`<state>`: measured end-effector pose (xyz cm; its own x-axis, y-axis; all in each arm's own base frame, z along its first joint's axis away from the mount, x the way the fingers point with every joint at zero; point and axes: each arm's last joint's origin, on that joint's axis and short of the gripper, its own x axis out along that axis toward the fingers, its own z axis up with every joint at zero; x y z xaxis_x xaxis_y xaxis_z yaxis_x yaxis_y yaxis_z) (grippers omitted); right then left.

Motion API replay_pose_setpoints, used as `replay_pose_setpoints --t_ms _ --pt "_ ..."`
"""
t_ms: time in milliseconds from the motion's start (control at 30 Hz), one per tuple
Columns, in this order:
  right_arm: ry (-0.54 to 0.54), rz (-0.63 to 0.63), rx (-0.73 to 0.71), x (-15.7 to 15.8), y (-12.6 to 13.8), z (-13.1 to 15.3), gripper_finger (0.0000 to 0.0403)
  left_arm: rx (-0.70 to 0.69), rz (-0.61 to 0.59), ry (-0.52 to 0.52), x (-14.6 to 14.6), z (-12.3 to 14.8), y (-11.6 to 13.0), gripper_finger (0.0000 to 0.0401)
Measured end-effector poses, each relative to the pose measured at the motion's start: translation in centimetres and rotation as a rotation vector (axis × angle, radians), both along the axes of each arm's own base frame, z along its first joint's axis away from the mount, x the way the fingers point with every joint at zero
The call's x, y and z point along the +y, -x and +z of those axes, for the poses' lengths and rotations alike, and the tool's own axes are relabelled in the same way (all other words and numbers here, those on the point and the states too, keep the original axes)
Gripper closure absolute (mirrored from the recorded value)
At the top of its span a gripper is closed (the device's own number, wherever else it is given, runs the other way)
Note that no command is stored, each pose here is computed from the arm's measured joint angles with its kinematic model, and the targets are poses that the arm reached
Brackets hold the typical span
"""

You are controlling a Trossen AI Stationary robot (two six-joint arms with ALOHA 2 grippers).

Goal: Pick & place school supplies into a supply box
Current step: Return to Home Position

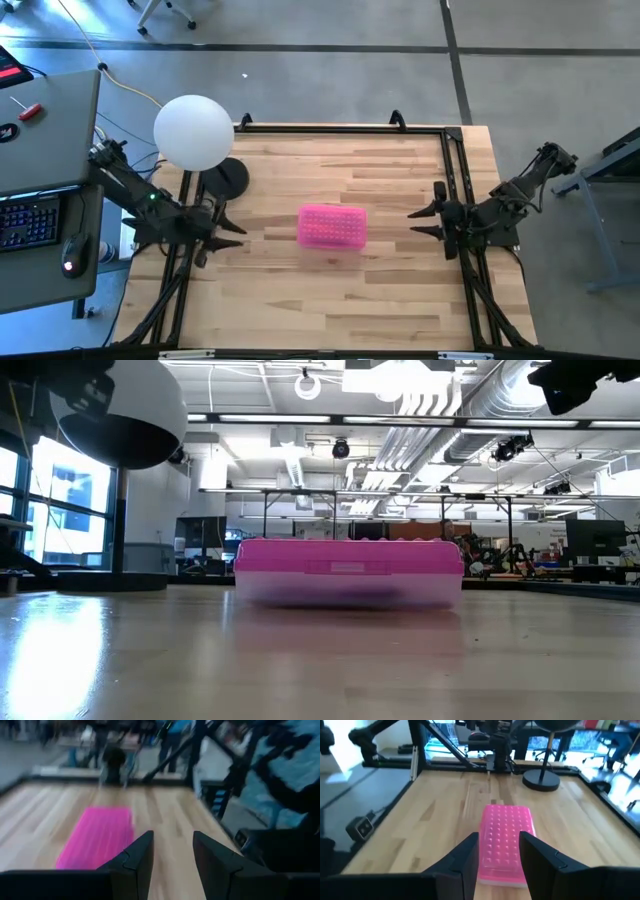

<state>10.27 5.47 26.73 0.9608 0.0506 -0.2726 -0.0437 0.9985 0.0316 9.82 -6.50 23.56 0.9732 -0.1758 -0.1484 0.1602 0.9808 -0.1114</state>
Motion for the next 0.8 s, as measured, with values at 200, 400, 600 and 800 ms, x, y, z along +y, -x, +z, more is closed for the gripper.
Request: replay_pose_setpoints --t_ms 200,400,600,800 --pt "0.041 0.017 -0.047 -0.6 0.8 0.5 0.0284 -0.101 -0.005 -0.12 1.0 -0.1 1.1 0.0231" --pt "-0.034 0.065 -0.132 -1.8 2.7 1.2 0.0284 -0.251 0.057 -0.155 2.9 1.2 3.2 0.0231" --pt "-0.098 0.069 -0.24 -3.1 4.6 1.9 0.0284 -0.266 0.005 -0.148 3.0 -0.2 3.5 0.0231" --pt "-0.041 0.101 -0.321 -3.2 4.8 1.8 0.0284 -0.326 0.004 -0.193 1.9 -2.9 2.2 0.0231"
